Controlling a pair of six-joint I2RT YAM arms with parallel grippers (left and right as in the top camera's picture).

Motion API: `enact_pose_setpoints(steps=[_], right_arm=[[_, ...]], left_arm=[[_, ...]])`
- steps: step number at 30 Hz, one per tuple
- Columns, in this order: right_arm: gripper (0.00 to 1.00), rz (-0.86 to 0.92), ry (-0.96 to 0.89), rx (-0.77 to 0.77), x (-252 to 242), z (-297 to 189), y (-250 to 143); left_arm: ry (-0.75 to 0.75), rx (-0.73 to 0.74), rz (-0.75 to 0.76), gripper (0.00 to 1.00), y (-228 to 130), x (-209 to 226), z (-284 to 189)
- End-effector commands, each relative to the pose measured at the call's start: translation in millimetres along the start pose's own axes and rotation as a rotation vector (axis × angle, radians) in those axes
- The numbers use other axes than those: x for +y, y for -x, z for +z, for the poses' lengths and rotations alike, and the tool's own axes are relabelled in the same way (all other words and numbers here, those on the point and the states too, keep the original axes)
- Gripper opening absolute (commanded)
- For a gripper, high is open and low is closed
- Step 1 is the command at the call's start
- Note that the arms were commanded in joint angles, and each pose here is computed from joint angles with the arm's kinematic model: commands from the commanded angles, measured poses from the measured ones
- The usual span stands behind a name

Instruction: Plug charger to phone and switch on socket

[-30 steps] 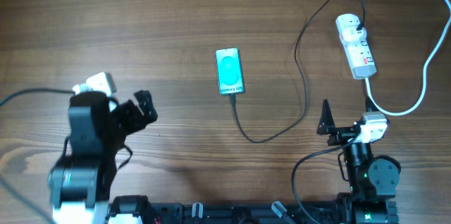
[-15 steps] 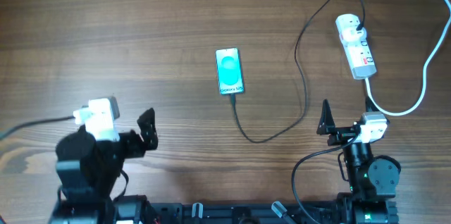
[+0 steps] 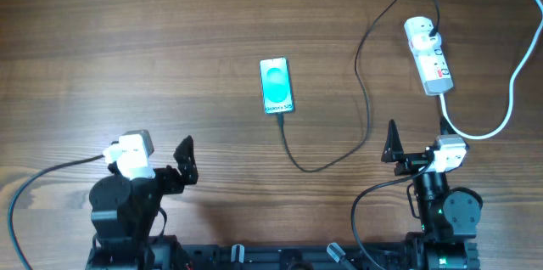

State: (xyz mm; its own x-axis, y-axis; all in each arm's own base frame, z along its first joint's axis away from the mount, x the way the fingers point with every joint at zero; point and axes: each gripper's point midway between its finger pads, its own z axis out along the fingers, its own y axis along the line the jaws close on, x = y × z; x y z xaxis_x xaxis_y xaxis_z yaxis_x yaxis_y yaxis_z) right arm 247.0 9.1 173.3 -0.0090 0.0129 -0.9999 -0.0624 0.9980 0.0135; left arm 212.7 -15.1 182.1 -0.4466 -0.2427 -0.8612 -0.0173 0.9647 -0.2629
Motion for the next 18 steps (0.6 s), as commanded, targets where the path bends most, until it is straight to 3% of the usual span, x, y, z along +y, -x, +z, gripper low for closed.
enact_pose_setpoints(steps=[1,8,18], right_arm=[[1.0,-0.013,-0.005,-0.011,0,-1,2],[1.0,-0.013,-0.005,-0.011,0,-1,2],[1.0,-0.013,-0.005,-0.011,0,-1,2]], left_arm=[[-0.016,-0.053,0.001,1.0,4,-2,-8],[-0.022,-0.087,0.008,1.0,-8,3,6],[-0.091,-0.339,0.049,1.0,12,-2,16]])
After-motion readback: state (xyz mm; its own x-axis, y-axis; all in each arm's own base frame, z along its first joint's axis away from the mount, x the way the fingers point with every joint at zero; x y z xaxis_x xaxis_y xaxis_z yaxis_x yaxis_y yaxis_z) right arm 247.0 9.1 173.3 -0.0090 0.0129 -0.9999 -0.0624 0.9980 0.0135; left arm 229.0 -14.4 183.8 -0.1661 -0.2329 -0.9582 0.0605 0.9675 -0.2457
